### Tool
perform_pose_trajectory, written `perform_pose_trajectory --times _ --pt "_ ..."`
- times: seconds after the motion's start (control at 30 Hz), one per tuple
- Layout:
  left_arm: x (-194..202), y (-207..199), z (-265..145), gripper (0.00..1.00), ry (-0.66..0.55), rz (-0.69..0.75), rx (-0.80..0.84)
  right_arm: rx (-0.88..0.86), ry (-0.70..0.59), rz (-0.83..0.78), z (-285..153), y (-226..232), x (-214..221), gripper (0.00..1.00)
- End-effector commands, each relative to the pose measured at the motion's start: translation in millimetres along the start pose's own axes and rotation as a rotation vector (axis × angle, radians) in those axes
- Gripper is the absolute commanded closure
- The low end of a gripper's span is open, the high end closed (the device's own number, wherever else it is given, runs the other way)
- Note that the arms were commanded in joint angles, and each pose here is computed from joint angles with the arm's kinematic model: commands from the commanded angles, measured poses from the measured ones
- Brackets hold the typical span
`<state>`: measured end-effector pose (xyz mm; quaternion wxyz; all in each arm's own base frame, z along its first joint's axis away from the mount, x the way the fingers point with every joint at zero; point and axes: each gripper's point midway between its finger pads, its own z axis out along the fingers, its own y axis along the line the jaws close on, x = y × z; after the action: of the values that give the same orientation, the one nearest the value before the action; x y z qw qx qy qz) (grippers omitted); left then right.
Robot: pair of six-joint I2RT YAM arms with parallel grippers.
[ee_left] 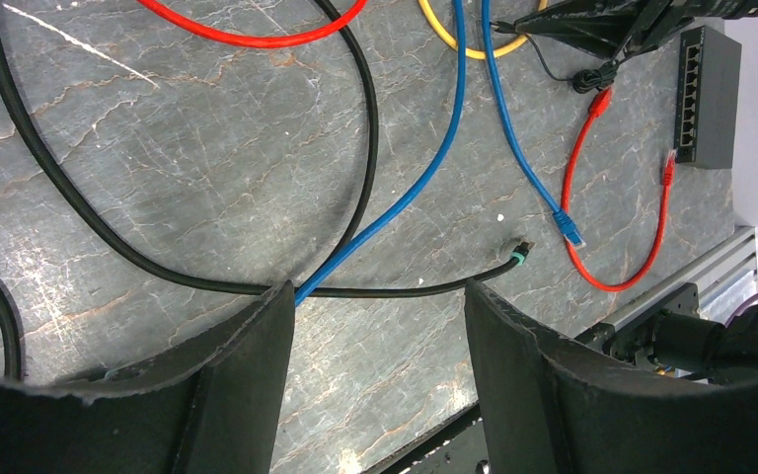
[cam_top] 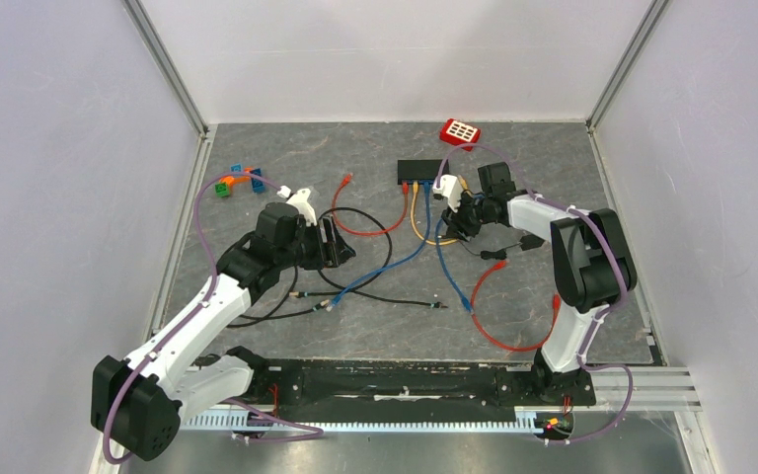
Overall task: Insert the plug into the switch port
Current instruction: Pick up the power from the center of the board.
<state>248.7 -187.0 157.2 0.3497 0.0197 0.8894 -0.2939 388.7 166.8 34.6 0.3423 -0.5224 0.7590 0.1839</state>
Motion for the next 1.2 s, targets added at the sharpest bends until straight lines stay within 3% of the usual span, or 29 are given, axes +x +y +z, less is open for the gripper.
perform_pose_trajectory --times 0.0,0.6,0.7,0.83,1.17 --pt "-7 0 -3 0.31 -0.036 0.036 0.001 -0.030 -0.001 0.014 5 4 0 0.59" --pt "-10 -2 -2 0.31 -0.043 0.021 0.009 -0.034 0.084 0.032 11 15 33 0.63" --pt "-11 -2 0 0.31 -0.045 0.013 0.009 -0.011 0.110 0.044 12 12 40 0.72" --pt "-17 -2 6 0.32 -0.059 0.009 0.002 0.048 0.095 0.026 3 0 28 1.00" --pt "-48 -18 80 0.39 -0.093 0.022 -0.035 0.355 0.031 0.094 -73 -40 -15 1.00"
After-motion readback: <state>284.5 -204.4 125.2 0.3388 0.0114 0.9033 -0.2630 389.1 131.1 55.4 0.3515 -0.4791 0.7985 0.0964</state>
